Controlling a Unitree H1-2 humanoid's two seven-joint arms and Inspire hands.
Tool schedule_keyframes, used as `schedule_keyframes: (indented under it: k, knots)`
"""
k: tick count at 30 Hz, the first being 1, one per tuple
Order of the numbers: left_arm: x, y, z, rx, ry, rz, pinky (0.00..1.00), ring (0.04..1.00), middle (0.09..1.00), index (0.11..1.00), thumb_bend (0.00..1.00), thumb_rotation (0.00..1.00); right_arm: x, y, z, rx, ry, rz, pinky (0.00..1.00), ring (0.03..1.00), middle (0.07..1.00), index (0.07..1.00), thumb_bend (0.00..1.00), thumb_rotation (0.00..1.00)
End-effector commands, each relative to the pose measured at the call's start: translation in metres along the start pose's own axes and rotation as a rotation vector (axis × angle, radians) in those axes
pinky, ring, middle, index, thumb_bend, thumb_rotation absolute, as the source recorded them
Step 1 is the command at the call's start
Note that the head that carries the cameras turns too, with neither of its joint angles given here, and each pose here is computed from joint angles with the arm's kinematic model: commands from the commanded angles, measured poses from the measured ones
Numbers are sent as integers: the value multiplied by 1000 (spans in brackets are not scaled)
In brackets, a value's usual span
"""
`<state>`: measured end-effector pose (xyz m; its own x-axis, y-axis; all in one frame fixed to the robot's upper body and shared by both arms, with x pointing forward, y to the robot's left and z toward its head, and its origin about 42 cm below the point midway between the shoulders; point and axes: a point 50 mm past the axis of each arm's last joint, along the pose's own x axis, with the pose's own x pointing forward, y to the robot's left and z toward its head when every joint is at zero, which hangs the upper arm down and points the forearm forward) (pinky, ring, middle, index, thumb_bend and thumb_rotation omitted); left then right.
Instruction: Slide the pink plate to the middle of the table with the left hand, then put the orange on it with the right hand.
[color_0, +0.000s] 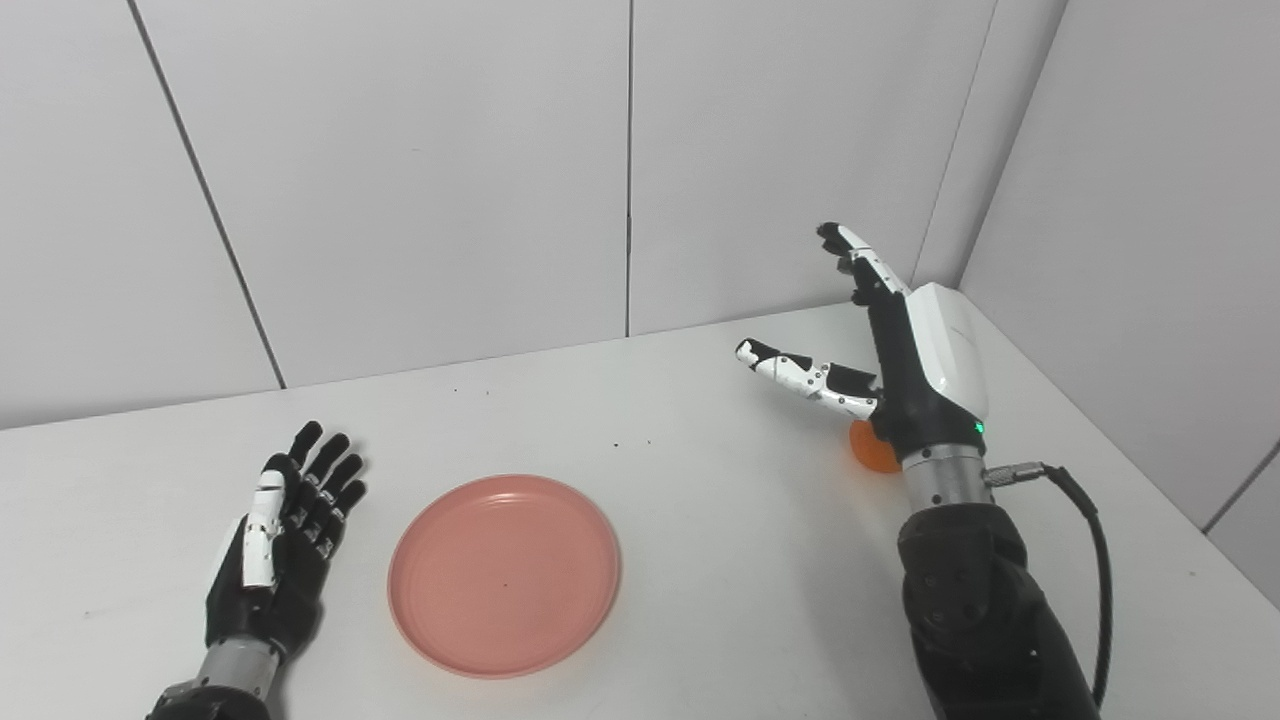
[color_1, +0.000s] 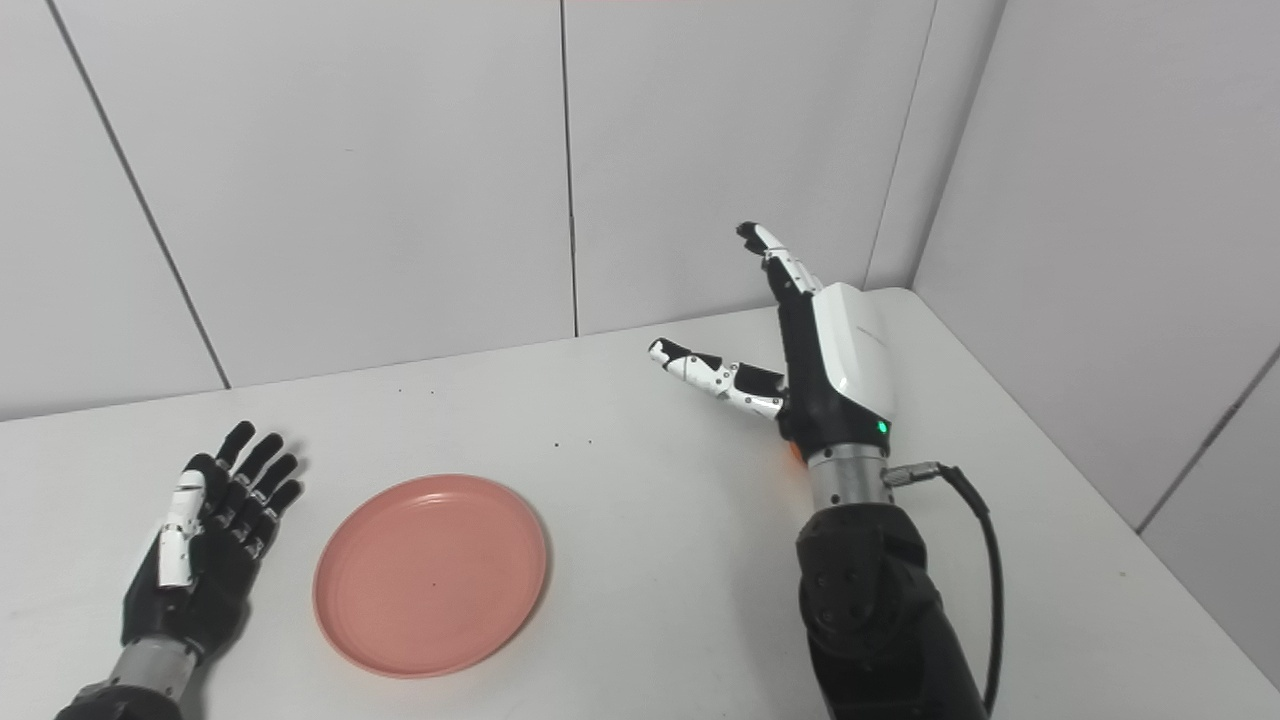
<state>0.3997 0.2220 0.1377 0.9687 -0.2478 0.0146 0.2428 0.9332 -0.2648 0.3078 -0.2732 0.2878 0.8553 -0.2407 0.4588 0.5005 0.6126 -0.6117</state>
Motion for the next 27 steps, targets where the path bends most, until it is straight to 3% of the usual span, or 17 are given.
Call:
schedule_keyframes:
  k: [1, 6, 12, 17, 27]
  knots:
    - [-4, 10, -13, -8, 88, 29, 974, 957, 966, 962, 306, 1000, 4, -17, 5, -46, -13, -57, 758, 837, 862, 869, 916, 521]
    - [-3, 16, -13, -7, 83, 7, 997, 973, 982, 982, 311, 1000, 3, -24, 2, -96, 3, -64, 759, 857, 894, 890, 901, 425]
    - [-2, 20, -12, -8, 90, 17, 999, 984, 988, 985, 321, 1000, 3, -27, -10, -155, 51, -59, 719, 849, 909, 910, 905, 366]
    - [-2, 22, -11, -6, 85, 12, 1000, 990, 996, 990, 331, 1000, 1, -30, -21, -181, 105, -61, 746, 877, 926, 921, 909, 326]
    - [-4, 22, -7, 8, 73, -6, 1000, 995, 1000, 999, 321, 1000, -4, -29, -41, -220, 184, -24, 752, 876, 920, 928, 918, 364]
